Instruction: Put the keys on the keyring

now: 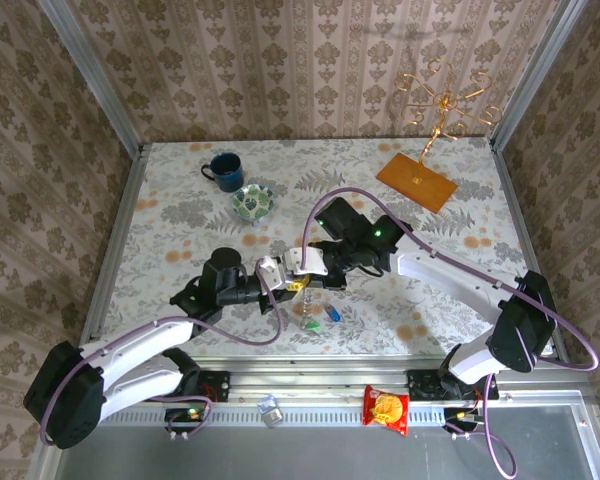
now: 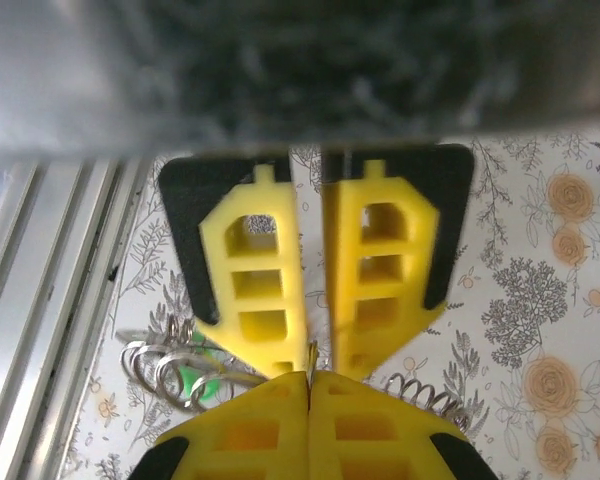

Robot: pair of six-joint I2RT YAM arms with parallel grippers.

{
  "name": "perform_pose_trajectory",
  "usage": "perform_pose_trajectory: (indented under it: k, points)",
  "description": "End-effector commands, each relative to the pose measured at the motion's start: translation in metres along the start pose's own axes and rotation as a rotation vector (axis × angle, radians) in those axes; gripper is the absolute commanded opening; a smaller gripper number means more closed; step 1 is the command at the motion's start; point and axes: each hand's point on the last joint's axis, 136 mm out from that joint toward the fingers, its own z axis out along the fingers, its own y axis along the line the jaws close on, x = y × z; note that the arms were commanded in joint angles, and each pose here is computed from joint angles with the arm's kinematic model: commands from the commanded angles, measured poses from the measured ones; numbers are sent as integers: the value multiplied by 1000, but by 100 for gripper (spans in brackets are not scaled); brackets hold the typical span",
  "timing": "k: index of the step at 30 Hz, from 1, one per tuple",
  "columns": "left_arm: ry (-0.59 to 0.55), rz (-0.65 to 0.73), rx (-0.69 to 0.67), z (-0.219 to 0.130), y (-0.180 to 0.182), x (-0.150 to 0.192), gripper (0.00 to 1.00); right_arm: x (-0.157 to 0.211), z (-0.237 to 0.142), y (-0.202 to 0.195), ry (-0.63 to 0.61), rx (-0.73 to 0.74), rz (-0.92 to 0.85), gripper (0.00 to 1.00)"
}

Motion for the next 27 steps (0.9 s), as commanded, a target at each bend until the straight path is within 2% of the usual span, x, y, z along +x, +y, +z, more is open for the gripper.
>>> perform_pose_trajectory:
  k: [1, 3, 7, 8, 9, 10, 11, 13, 15, 18, 23, 27]
  points:
    - [-103, 27, -9, -1, 4, -26, 19, -6, 1, 6, -23, -16, 6, 0]
    - [-109, 29, -12, -2, 5, -28, 18, -9, 2, 6, -29, -18, 4, 0]
    - [-112, 39, -13, -2, 5, -29, 0, -9, 1, 8, -31, -28, 10, 0]
    - [-111, 40, -14, -2, 5, -28, 0, -10, -1, 7, -48, -24, 20, 0]
    - [-115, 42, -14, -3, 4, -28, 0, -13, -6, 4, -90, -9, 47, 5]
    - [-127, 43, -17, -4, 5, -29, 0, -15, -13, -1, -153, 10, 84, 20]
    - [-141, 43, -16, -5, 3, -31, 0, -19, -20, -4, -225, 21, 109, 29]
    - [-180, 47, -18, -6, 3, -34, 0, -24, -40, -10, -395, 49, 152, 36]
    - [-217, 45, 14, -6, -3, -38, 0, -22, -44, -8, -474, 49, 167, 37]
    - [-256, 40, 15, -4, -3, -39, 0, -21, -40, -4, -505, 19, 183, 38]
    - [-283, 40, 43, 0, -5, -38, 0, -16, -30, -4, -510, 9, 202, 38]
    - [-288, 45, 50, 1, -6, -39, 0, -10, -21, -2, -492, -16, 215, 33]
